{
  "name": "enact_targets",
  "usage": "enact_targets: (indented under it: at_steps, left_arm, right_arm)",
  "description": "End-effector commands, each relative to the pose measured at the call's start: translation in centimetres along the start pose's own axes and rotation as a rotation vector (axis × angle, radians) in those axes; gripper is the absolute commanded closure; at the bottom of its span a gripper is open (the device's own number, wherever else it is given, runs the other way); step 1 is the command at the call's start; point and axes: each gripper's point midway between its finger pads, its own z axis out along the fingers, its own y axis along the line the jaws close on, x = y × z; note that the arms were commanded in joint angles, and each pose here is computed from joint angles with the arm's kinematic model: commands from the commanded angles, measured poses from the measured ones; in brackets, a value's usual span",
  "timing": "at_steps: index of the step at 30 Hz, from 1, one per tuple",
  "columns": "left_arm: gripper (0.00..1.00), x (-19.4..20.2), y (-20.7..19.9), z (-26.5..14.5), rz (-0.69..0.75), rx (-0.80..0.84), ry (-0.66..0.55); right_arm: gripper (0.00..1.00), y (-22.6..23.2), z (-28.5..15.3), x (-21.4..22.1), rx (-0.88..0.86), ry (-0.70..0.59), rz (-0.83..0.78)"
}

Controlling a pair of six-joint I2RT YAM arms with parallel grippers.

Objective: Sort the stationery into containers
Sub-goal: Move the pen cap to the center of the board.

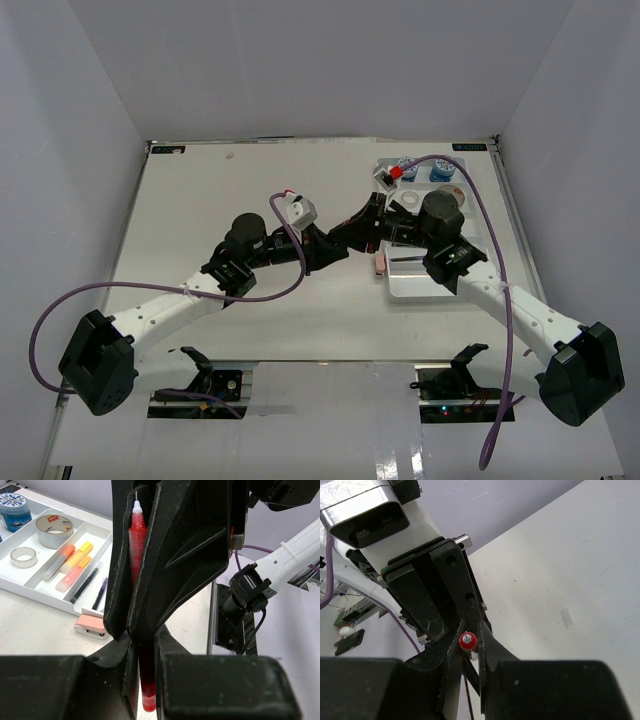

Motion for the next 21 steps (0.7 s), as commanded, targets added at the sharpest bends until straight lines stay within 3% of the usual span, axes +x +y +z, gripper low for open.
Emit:
enact_targets:
  at_steps: [1, 3, 5, 6, 9, 10, 12, 15, 21]
  left_arm:
    - [1.00, -2.3, -0.9, 0.2, 0.060, 0.037, -0.054]
    - [1.00, -2.2, -0.9, 0.1, 0.057, 0.037, -0.054]
    - [1.00, -1.9, -0.8, 0.0, 0.050, 0.026, -0.053]
    - [1.00, -1.6, -0.7, -0.1, 0.041, 0.018, -0.047]
    - [1.00, -1.0, 0.1, -0.3, 0.021, -0.033, -0.036]
    - [1.00, -0.8, 0.4, -0.4, 0.016, -0.048, -0.034]
    - [1.00, -0.2, 1.2, -0.6, -0.006, -0.095, -0.019]
    - [1.00, 0.8, 2.5, -1.0, -0.034, -0.160, -0.006]
    - [1.00, 2.1, 6.8, -2.8, -0.153, -0.351, 0.018]
  right_arm:
    - [0.77, 0.2, -0.2, -0.1, -0.009, -0.015, -0.008]
    - [0.69, -0.1, -0.2, -0.1, 0.009, -0.018, -0.006]
    - [0.50, -0.2, -0.4, -0.2, 0.027, -0.017, -0.021]
    - [0.34, -0.4, -0.5, -0.6, 0.042, -0.025, -0.028]
    - [0.10, -1.0, -1.0, -1.1, 0.094, -0.028, -0.061]
    - [0.07, -0.9, -1.1, -1.5, 0.098, -0.034, -0.073]
    - [0.02, -1.7, -1.7, -1.8, 0.146, -0.038, -0.081]
    - [0.10, -2.7, -3.1, -3.2, 0.226, -0.076, -0.115]
    - [0.10, -3.8, -7.2, -6.2, 0.408, -0.188, -0.210]
